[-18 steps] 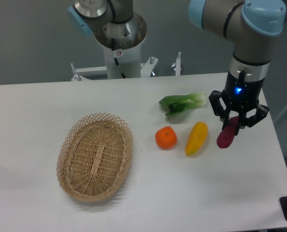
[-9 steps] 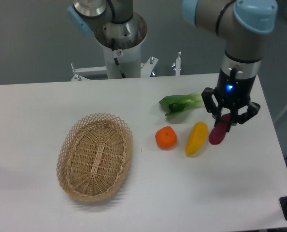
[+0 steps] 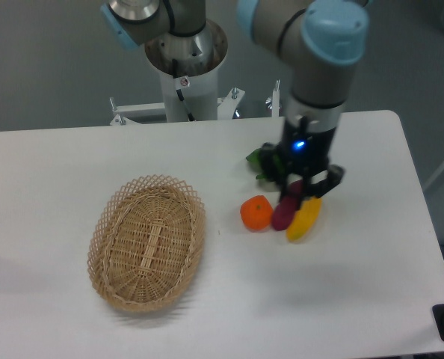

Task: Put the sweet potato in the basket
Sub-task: 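Carry the sweet potato over the wicker basket and lower it inside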

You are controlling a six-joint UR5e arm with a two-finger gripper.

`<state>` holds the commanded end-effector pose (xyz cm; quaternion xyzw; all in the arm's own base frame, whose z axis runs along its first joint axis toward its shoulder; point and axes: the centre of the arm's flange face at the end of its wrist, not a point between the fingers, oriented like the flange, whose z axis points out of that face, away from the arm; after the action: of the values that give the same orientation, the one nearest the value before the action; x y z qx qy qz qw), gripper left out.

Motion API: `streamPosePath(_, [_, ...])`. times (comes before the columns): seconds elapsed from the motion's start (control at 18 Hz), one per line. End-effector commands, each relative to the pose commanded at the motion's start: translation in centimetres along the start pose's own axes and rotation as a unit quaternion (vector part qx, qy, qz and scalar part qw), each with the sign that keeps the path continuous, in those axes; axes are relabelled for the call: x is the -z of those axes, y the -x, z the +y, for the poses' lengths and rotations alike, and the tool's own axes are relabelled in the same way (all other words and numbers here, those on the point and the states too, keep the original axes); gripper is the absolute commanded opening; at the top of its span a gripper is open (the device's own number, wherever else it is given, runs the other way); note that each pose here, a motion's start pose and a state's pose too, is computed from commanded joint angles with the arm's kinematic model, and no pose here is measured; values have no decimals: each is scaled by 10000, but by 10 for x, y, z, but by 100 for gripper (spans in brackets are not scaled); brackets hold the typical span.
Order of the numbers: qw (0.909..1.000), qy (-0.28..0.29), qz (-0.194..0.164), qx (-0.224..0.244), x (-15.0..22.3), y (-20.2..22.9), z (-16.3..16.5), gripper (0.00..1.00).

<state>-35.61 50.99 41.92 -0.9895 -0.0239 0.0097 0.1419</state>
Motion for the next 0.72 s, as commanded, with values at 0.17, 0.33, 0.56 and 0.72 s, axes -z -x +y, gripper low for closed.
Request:
streamPosePath(0.17, [9997, -56, -246, 15, -32, -45, -13, 30])
streamPosePath(0.33, [9986, -53, -524, -2, -72, -86, -23, 30])
streamPosePath(0.56, [9972, 435, -581, -185, -133, -127, -33, 31])
streamPosePath(0.72, [9971, 552, -506, -103, -155, -145, -37, 31])
